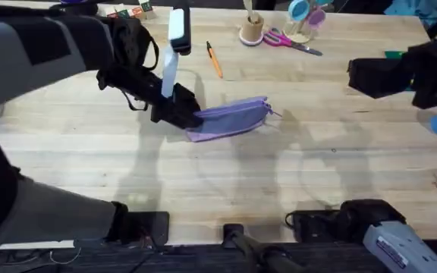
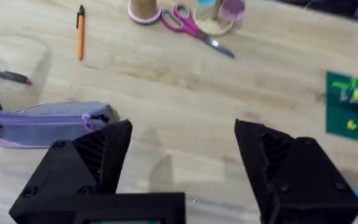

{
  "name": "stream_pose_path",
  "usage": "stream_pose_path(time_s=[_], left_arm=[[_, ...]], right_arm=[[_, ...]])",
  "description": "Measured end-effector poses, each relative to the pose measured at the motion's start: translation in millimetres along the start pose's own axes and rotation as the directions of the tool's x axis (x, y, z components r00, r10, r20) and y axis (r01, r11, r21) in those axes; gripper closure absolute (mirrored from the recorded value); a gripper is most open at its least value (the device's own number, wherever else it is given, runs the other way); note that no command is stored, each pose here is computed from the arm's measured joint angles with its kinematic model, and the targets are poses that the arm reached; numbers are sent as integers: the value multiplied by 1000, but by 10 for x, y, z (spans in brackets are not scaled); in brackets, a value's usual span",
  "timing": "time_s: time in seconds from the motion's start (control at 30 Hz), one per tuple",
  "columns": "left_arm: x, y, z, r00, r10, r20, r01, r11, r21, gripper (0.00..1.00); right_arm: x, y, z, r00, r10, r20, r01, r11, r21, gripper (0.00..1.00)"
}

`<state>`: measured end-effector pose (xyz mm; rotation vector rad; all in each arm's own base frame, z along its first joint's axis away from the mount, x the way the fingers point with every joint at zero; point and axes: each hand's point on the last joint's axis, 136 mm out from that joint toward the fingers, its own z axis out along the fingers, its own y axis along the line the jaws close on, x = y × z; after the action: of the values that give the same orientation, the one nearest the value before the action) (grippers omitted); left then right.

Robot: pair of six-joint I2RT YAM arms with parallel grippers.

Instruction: Unzip the bag, pick up the pens from the table one at a time and place them inside, then zip the bag closed.

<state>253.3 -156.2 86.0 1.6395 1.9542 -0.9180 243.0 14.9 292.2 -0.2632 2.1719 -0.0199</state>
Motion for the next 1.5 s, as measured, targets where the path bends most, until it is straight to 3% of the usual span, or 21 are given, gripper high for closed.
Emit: stream_pose_path(time_s=[0.23, 0.43, 0.63, 1.1, 1.5], left_arm=[[-1, -1, 0, 1000, 0, 1, 0, 1000, 1, 957], [-2, -1, 0, 1000, 0, 1, 0, 1000, 0, 957], [-6, 12, 0, 1000, 5, 3, -5, 1000, -4, 958], [-9, 20, 0, 1000, 8, 3, -8, 1000, -7, 958], [-9, 20, 0, 1000, 8, 4, -8, 1000, -7, 958]], right_arm=[[131, 203, -15, 996, 70, -55, -76, 991, -109, 5], [110, 506, -76, 994, 91, -55, -103, 954, -283, 5], [216, 681, -110, 987, 109, -122, -147, 916, -374, 5], [317, 742, 117, 891, 314, -328, -422, 839, -342, 6], [385, 747, 283, 858, 323, -401, -461, 827, -321, 6]])
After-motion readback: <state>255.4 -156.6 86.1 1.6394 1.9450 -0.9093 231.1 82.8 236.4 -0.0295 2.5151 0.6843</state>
